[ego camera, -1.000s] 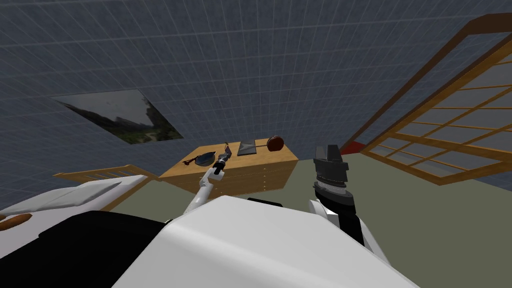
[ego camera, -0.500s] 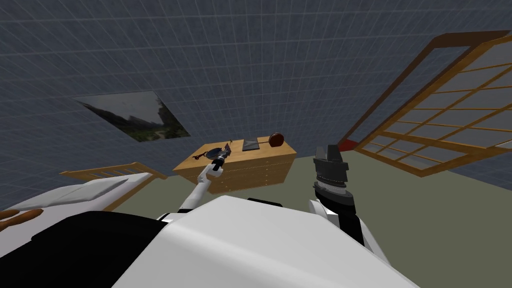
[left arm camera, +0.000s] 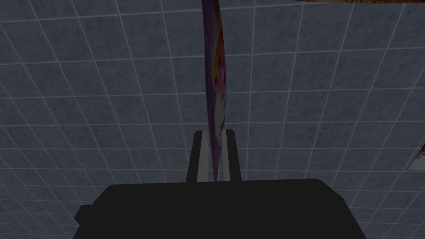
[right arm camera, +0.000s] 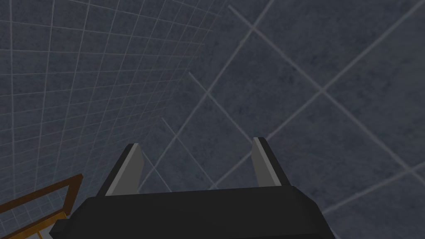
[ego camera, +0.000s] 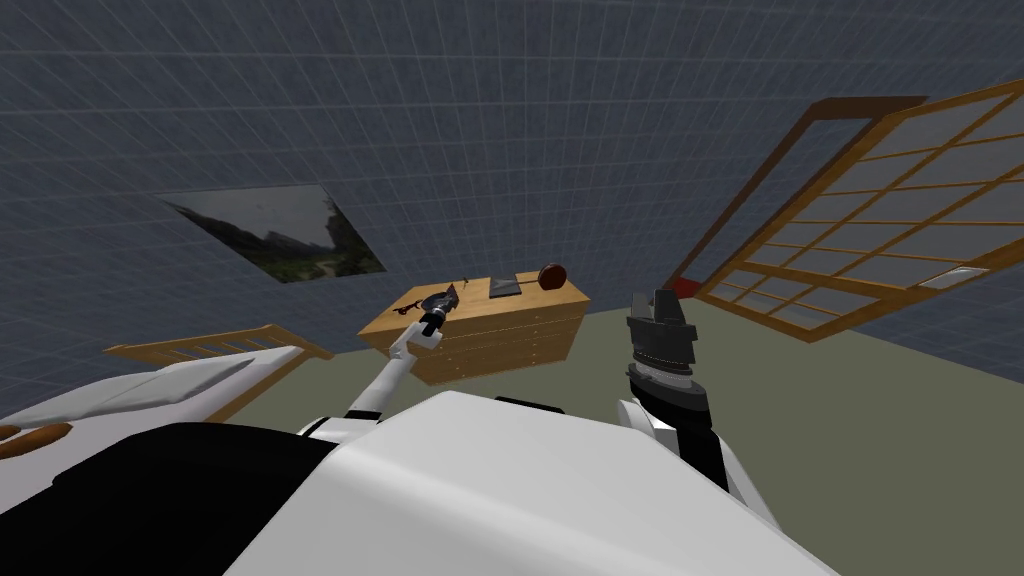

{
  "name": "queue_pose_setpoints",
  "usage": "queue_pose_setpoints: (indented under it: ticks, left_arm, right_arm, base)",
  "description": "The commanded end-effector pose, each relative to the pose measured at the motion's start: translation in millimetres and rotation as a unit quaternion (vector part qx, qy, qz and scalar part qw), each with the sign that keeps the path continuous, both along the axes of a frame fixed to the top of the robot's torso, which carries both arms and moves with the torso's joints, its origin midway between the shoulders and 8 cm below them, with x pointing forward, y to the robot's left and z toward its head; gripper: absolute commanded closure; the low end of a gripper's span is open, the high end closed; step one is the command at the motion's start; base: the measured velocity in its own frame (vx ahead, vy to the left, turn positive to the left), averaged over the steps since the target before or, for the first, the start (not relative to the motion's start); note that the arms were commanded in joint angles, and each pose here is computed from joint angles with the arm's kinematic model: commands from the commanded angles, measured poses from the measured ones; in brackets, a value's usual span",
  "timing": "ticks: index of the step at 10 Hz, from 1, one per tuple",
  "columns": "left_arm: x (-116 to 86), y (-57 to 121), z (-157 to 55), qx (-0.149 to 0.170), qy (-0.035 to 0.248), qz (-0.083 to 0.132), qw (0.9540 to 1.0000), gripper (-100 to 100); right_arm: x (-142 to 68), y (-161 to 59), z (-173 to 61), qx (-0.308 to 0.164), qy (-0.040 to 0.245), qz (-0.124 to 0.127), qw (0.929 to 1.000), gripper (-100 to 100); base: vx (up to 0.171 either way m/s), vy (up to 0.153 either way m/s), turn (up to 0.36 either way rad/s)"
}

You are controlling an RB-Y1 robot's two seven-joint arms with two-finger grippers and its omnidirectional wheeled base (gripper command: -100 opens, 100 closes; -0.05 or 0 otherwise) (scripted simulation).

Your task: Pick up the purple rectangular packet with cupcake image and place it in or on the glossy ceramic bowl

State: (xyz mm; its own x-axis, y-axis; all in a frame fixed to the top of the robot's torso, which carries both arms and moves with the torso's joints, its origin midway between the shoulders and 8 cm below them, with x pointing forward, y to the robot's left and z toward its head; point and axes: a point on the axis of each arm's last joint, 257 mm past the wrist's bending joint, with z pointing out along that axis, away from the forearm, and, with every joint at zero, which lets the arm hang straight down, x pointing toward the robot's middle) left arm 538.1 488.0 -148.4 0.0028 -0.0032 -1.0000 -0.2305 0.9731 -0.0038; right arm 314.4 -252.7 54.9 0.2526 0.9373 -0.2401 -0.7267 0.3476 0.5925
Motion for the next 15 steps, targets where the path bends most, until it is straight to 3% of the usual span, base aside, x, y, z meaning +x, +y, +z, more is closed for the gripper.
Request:
queue_pose_setpoints:
  ticks: [1, 8, 11, 12, 13, 15]
  left_arm:
    - [1.1, 12.2, 7.5, -0.003, 0.004, 0.011, 0.9999, 100]
    - [-8.0, 75.1, 45.4, 0.0, 0.018, 0.074, 0.9971, 100]
    - [-12.7, 92.8, 57.7, 0.001, 0.021, 0.094, 0.9953, 100]
    - [-11.7, 88.6, 54.7, 0.001, 0.02, 0.09, 0.9958, 100]
    - [-12.1, 90.1, 55.5, 0.001, 0.02, 0.092, 0.9956, -100]
    - [-12.1, 90.1, 55.4, 0.001, 0.02, 0.091, 0.9956, -100]
  right_arm:
    - [0.0, 0.0, 0.0, 0.0, 0.0, 0.0, 1.0, 0]
    - [0.0, -0.1, -0.1, 0.0, 0.0, 0.0, 1.0, 0]
    - [0.0, -0.1, -0.1, 0.0, 0.0, 0.0, 1.0, 0]
    - [0.0, -0.1, -0.1, 0.0, 0.0, 0.0, 1.0, 0]
    - [0.0, -0.1, -0.1, 0.0, 0.0, 0.0, 1.0, 0]
    - [0.0, 0.0, -0.1, 0.0, 0.0, 0.0, 1.0, 0]
  base:
    - [-0.09, 0.085, -0.105]
    - [-0.01, 0.117, -0.077]
    - [0.035, 0.093, -0.06]
    - [0.011, 0.033, -0.005]
    - [0.002, 0.008, 0.002]
    - [0.0, 0.0, 0.0]
